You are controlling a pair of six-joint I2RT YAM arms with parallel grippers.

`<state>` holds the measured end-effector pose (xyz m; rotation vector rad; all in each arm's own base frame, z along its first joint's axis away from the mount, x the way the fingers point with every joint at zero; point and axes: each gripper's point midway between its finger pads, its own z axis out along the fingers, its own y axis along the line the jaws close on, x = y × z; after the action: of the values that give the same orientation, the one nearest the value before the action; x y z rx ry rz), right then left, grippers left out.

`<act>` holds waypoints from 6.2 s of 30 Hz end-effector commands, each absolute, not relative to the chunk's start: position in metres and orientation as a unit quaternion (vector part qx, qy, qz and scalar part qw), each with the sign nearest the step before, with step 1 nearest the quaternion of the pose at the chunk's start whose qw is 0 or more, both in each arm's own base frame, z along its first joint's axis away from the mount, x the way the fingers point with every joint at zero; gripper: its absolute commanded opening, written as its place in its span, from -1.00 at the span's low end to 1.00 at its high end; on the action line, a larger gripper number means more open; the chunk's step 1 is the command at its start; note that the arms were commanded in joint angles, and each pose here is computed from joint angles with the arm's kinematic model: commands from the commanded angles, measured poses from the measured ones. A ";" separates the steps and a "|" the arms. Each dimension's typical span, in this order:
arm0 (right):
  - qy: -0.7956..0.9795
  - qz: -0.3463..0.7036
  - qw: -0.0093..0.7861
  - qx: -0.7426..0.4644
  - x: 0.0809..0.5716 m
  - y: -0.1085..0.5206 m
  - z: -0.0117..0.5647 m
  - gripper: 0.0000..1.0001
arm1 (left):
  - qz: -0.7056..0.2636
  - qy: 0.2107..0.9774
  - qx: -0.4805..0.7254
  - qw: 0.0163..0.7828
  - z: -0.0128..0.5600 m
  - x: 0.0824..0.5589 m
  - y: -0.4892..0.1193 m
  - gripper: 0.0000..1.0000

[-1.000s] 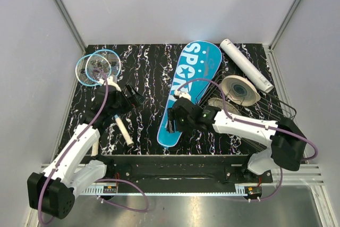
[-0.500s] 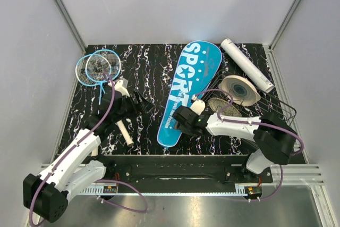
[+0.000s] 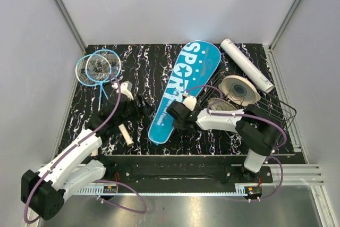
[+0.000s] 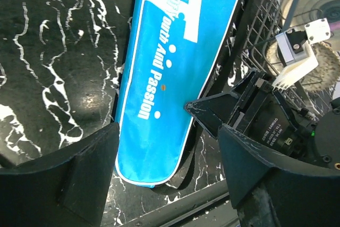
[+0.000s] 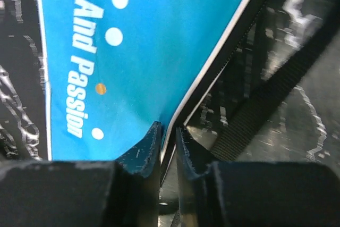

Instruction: Pack up the badminton gear

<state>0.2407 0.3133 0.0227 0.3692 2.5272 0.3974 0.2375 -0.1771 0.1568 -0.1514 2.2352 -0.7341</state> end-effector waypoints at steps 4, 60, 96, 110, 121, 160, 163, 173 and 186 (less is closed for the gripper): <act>0.931 0.181 0.316 -0.031 0.270 0.365 0.057 -1.00 | -0.253 0.848 -0.107 0.453 0.181 0.247 -0.149 0.56; 0.935 0.098 0.338 -0.035 0.362 0.334 0.068 -1.00 | -0.383 0.852 -0.027 0.355 0.168 0.241 -0.223 0.61; 0.868 0.382 0.319 -0.011 0.334 0.306 0.183 0.22 | -0.358 0.856 0.007 0.373 0.187 0.317 -0.243 -1.00; 0.871 0.429 0.237 0.032 0.360 0.344 0.123 -0.34 | -0.382 0.827 0.003 0.413 0.247 0.306 -0.226 -1.00; 0.854 0.486 0.177 0.051 0.349 0.372 0.089 -0.14 | -0.394 0.823 0.004 0.409 0.248 0.305 -0.229 -1.00; 0.841 0.496 0.137 0.167 0.335 0.406 0.052 -0.46 | -0.425 0.816 -0.006 0.392 0.237 0.297 -0.236 -1.00; 0.838 0.486 0.190 0.159 0.350 0.402 0.067 -0.94 | -0.420 0.818 -0.017 0.393 0.231 0.292 -0.230 -1.00; 0.826 0.464 0.305 0.096 0.340 0.367 0.135 -1.00 | -0.276 0.863 -0.137 0.401 0.167 0.288 -0.168 -0.66; 0.830 0.356 0.430 0.003 0.333 0.350 0.216 -1.00 | -0.354 0.834 -0.043 0.421 0.201 0.279 -0.216 0.17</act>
<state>0.3266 0.3529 0.1796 0.1093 2.1720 1.0577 0.2760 -0.2027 0.1321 -0.1995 2.3411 -0.7720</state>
